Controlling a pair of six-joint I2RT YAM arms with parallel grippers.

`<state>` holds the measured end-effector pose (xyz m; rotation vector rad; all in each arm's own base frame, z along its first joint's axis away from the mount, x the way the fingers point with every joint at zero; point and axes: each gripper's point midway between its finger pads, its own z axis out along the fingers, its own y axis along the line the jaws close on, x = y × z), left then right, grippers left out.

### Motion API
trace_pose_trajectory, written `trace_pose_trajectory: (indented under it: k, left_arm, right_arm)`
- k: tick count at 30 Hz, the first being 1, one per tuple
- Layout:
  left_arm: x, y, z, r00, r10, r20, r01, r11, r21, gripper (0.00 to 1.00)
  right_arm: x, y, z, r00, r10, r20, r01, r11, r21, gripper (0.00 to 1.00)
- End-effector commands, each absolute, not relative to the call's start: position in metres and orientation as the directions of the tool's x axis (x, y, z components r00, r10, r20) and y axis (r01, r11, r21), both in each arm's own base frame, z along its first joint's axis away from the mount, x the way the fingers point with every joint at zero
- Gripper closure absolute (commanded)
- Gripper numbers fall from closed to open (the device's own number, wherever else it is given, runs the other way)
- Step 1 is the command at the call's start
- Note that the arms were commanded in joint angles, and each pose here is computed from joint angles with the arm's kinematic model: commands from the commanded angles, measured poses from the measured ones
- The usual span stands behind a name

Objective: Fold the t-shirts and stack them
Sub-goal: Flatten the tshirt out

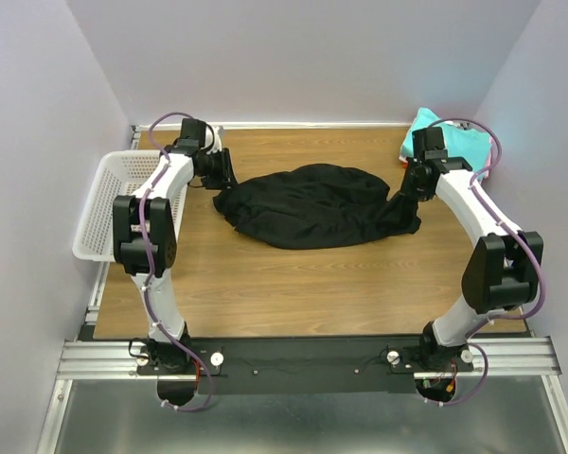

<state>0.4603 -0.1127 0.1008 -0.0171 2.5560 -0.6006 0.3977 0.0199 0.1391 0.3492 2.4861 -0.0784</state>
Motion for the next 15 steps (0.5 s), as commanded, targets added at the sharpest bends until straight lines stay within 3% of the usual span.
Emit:
trace_pose_trajectory:
  k: [1,8,15]
  left_arm:
    - [0.473,-0.132,0.148,-0.778,-0.113,-0.618,0.184,0.9,-0.396,0.52]
    - [0.41,-0.18,0.103,-0.862,-0.052,-0.505,0.171,0.907,-0.385,0.51]
    - [0.409,-0.167,0.085,-0.87,-0.054,-0.49,0.111,0.947,-0.301,0.47]
  right_arm:
    - [0.402,0.028,0.145,-0.768,0.244,-0.592,0.246,0.966,0.079,1.0]
    - [0.408,0.032,0.138,-0.781,0.24,-0.577,0.234,0.968,0.087,0.99]
    - [0.41,0.038,0.134,-0.79,0.244,-0.563,0.22,0.969,0.11,1.0]
